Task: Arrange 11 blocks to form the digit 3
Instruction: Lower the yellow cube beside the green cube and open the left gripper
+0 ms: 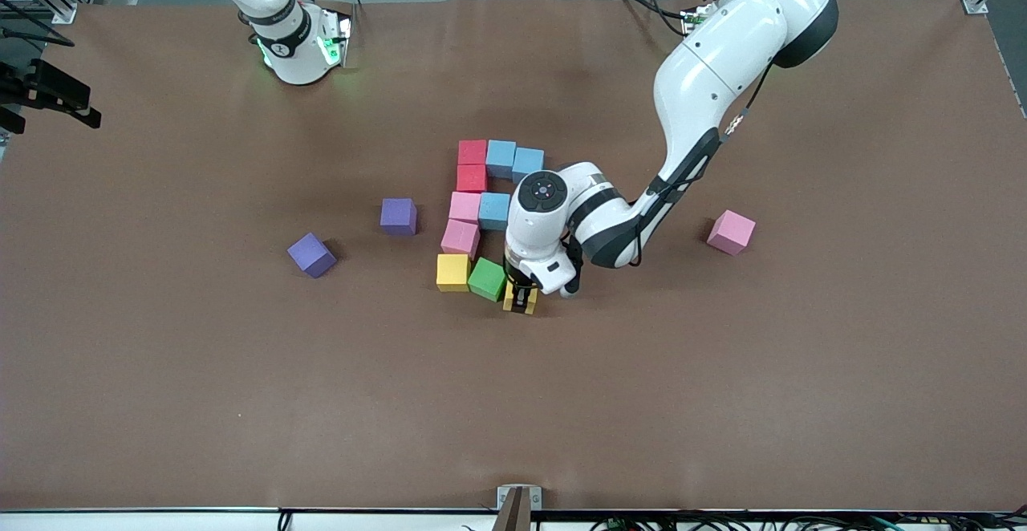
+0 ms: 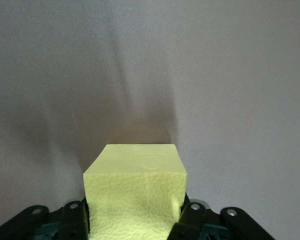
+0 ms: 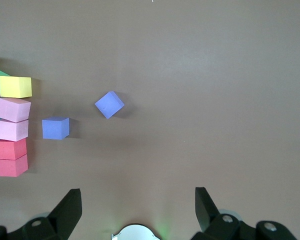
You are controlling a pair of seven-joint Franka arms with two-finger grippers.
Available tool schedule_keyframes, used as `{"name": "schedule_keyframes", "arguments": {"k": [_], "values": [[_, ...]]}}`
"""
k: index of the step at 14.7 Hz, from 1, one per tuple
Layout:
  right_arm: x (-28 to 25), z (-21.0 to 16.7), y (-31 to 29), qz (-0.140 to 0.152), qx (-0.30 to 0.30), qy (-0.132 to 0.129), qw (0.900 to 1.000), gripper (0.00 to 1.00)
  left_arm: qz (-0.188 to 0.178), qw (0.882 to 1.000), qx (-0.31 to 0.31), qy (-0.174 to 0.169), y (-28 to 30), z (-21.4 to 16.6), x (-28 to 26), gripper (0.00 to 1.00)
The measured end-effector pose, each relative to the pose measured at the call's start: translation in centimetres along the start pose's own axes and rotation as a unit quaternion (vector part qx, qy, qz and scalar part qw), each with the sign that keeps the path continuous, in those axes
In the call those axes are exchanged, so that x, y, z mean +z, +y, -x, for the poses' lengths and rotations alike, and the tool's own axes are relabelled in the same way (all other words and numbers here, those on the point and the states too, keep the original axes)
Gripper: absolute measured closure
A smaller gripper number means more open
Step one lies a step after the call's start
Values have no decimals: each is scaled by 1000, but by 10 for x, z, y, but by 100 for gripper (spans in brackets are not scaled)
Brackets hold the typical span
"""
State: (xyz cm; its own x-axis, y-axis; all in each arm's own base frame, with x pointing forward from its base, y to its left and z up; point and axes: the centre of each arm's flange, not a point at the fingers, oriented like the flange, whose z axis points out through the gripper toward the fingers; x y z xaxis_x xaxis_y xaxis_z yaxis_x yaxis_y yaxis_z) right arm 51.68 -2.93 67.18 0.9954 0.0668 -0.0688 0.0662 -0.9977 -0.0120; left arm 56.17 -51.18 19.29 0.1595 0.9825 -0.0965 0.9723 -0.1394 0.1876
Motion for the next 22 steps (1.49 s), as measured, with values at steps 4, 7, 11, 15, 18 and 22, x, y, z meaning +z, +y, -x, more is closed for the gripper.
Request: {"name": "schedule_keyframes", "arguments": {"k": [4, 7, 11, 15, 18, 22], "values": [[1, 0, 1, 1, 1, -2, 1000, 0, -2, 1000, -10, 5, 1, 2, 2, 43], [2, 1, 1, 0, 2, -4, 1000, 0, -3, 1000, -8, 11, 0, 4, 2, 43], [2, 1, 2, 0, 2, -5, 1000, 0, -6, 1000, -7, 14, -1, 5, 2, 43], [2, 1, 2, 0, 2, -5, 1000, 0, -10, 1000, -6, 19, -3, 7, 2, 43], [2, 1, 1, 0, 2, -5, 1000, 0, -13, 1000, -4, 23, -4, 8, 2, 43], [2, 0, -1, 0, 0, -5, 1000, 0, -17, 999, 0, 28, -8, 13, 1, 43]]}}
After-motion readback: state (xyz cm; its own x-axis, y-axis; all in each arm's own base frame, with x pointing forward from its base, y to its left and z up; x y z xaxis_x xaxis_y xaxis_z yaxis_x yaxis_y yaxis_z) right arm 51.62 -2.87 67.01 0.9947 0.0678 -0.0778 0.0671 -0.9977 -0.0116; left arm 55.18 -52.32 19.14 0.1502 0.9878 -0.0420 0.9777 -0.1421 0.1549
